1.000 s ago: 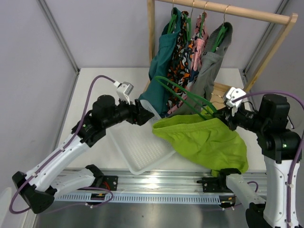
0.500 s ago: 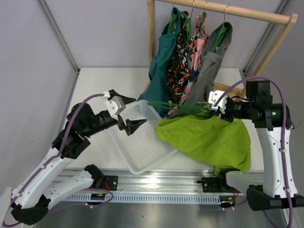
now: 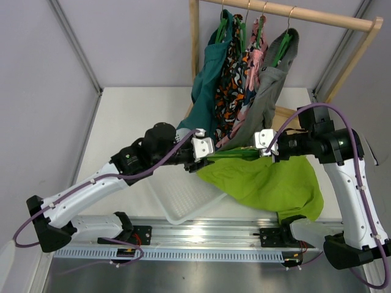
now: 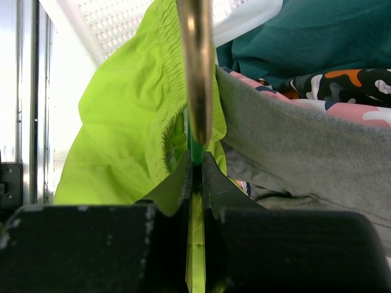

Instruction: Remove the shorts from the hanger

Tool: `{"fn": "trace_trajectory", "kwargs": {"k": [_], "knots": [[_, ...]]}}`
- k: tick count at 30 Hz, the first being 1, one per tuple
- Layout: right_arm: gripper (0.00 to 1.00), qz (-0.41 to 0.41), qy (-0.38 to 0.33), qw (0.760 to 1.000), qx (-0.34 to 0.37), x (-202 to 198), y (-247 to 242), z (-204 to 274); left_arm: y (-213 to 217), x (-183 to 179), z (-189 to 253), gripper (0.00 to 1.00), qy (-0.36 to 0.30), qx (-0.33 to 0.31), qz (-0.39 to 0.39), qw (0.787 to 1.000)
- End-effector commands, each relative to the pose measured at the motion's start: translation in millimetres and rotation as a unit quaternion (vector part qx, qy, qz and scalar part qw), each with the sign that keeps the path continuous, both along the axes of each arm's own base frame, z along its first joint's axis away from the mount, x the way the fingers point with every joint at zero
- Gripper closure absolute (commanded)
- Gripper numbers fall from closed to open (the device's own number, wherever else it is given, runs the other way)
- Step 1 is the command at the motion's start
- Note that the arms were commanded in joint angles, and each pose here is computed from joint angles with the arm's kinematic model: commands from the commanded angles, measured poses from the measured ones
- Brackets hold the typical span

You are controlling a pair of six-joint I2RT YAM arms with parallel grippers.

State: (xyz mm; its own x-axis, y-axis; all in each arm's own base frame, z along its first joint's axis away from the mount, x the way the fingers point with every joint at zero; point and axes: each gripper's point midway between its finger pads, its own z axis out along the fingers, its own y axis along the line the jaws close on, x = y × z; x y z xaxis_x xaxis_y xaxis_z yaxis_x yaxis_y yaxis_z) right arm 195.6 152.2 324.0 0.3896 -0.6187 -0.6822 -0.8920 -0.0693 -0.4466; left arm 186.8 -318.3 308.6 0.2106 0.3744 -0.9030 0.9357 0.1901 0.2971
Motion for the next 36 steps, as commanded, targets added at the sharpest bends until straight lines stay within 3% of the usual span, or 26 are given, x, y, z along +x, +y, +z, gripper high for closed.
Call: {"fn": "trace_trajectory", "kwargs": {"k": [1, 3, 5, 8, 10, 11, 12, 14, 18, 22, 25, 32, 36], "knots": [[1.0, 0.021, 0.0, 1.0, 0.011, -11.6, 4.0, 8.9, -4.9, -2.2, 21.2, 0.53, -0.038, -0.006, -0.012, 0.999], [1.0, 0.022, 0.003, 1.0, 0.013, -15.4, 3.9, 6.8, -3.2, 0.7, 14.4, 0.66, -0.036, 0.006, -0.001, 0.999], [1.0, 0.02, 0.008, 1.0, 0.016, -18.3, 3.8, 4.6, 1.2, 8.3, 9.8, 0.97, -0.034, 0.016, 0.025, 0.999], [1.0, -0.002, 0.025, 0.999, 0.035, -20.8, 3.5, 3.1, 9.3, 15.3, 2.6, 1.0, -0.012, 0.025, 0.066, 0.997], [0.92, -0.052, 0.025, 0.996, 0.073, -5.9, -0.3, 11.9, 11.8, 13.8, 2.5, 1.0, 0.024, 0.005, 0.091, 0.996], [0.85, -0.117, 0.089, 0.983, 0.114, -3.8, -1.3, 15.4, 12.1, 12.9, 4.3, 1.0, 0.037, -0.006, 0.098, 0.994], [0.68, -0.141, 0.092, 0.974, 0.154, 10.8, -0.4, 23.4, 11.8, 10.5, -0.6, 1.0, 0.056, -0.013, 0.103, 0.993], [0.48, -0.214, 0.142, 0.943, 0.211, 17.0, -16.0, 30.1, 8.8, 3.8, 4.2, 1.0, 0.112, -0.051, 0.114, 0.986], [0.17, -0.314, 0.151, 0.894, 0.282, 30.3, -43.3, 43.6, 5.5, -8.0, -11.5, 1.0, 0.205, -0.071, 0.133, 0.967], [0.13, -0.406, 0.132, 0.865, 0.265, 29.5, -70.9, 34.2, 6.2, -16.1, -13.6, 1.0, 0.274, -0.102, 0.157, 0.943], [0.13, -0.438, 0.169, 0.851, 0.237, 20.2, -77.6, 10.4, 4.2, -21.4, -1.7, 1.0, 0.299, -0.137, 0.153, 0.932], [0.15, -0.496, 0.23, 0.81, 0.209, 18.9, -89.2, -39.2, -1.3, -28.8, 29.0, 1.0, 0.31, -0.183, 0.123, 0.925], [0.21, -0.527, 0.252, 0.782, 0.216, 31.9, -94.9, -62.9, -1.9, -33.3, 39.7, 1.0, 0.309, -0.197, 0.107, 0.925]]}}
